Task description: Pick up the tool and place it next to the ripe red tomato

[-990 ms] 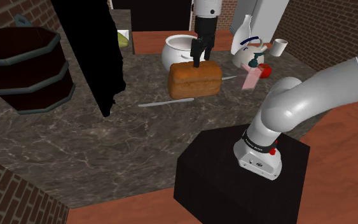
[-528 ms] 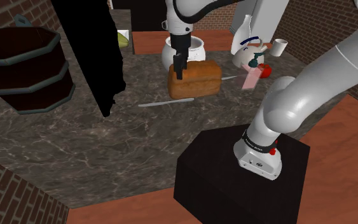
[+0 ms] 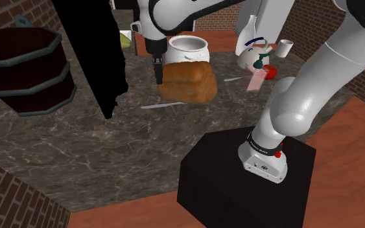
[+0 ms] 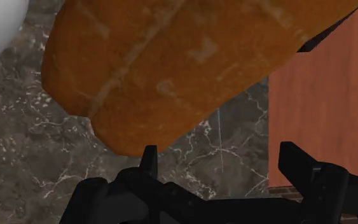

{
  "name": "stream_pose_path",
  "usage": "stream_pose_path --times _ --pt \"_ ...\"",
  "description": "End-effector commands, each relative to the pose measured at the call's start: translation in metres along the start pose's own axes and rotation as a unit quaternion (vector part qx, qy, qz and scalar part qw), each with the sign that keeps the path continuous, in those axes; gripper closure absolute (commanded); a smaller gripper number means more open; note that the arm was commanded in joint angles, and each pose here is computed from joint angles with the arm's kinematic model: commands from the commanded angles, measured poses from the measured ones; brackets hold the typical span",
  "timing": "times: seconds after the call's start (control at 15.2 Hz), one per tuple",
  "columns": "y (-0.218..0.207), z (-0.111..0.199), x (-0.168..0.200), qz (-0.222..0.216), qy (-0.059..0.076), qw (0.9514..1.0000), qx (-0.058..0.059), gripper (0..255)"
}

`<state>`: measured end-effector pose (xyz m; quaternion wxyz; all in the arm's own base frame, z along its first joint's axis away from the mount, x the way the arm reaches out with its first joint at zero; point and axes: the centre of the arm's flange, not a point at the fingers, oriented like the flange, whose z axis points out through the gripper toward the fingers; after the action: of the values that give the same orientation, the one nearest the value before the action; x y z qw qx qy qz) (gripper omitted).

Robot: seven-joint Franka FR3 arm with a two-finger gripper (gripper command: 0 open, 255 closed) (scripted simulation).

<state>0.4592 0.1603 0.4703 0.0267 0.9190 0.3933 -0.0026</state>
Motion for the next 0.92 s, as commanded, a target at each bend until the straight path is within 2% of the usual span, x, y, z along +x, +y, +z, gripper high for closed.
stream_pose_path --times 0.0,0.46,0.86 --pt "-0.009 0.087 0.009 -0.042 -0.082 0.9949 0.041 0" --pt "-0.011 0.123 0.003 -0.042 -0.082 0.9949 0.041 0" --pt "-0.012 0.126 0.002 -0.042 -0.082 0.9949 0.041 0"
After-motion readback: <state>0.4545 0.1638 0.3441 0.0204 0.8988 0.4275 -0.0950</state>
